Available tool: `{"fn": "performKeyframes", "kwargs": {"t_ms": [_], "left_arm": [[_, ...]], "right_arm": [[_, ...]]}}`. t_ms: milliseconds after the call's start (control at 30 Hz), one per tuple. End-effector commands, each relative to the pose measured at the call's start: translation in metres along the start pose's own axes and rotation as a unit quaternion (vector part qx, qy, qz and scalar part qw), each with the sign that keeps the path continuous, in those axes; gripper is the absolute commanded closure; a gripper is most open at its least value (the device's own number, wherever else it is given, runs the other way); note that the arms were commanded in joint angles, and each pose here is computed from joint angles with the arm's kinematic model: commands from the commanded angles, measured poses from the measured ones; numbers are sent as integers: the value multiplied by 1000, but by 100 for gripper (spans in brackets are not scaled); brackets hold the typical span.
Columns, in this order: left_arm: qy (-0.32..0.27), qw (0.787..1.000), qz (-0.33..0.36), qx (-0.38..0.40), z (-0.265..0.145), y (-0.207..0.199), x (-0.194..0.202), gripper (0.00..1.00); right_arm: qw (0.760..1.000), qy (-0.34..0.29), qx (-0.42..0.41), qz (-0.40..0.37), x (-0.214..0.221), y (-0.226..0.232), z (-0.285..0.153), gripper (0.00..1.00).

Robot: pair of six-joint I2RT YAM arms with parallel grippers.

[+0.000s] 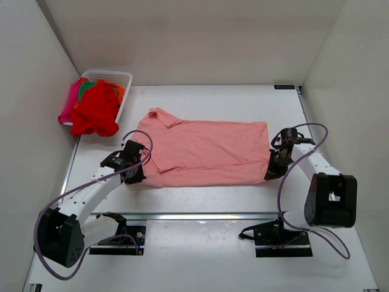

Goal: Fold and stack the t-shirts
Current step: Fold the flattened tshirt in 1/3 of the way

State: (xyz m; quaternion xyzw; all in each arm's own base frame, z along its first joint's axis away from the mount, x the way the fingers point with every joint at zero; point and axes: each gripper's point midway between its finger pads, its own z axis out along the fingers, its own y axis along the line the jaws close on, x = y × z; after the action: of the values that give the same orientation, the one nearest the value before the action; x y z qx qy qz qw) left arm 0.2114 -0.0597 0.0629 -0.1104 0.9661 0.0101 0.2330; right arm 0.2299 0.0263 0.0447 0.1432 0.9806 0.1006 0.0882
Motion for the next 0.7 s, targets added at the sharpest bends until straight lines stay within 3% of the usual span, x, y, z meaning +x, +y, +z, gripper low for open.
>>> {"fn": "performKeyframes", "kwargs": {"t_ms": [0,133,167,300,367,500,667], "left_arm": [[28,999,10,21,-18,-5,20,100],[42,998,6,46,-32,-4,31,100],[46,998,5,47,-33,-3,34,90],[19,997,-13,77,-47,-3,21,46],[-2,997,-23,73,-49,2,6,37],[-21,998,-15,62,-50,2,-24,35],[-57,997,-21,50,-32,-25,-103,38]], "right_arm": [[1000,2,13,-4,21,-6,-18,100],[1000,-9,16,8,24,-13,-33,100],[1000,-13,20,5,22,-14,-36,98],[1000,-5,9,8,28,-15,-37,68],[1000,-10,8,6,24,-12,-37,56],[999,-43,5,3,2,-10,-45,51],[997,-81,1,10,-56,-5,-48,53]]}}
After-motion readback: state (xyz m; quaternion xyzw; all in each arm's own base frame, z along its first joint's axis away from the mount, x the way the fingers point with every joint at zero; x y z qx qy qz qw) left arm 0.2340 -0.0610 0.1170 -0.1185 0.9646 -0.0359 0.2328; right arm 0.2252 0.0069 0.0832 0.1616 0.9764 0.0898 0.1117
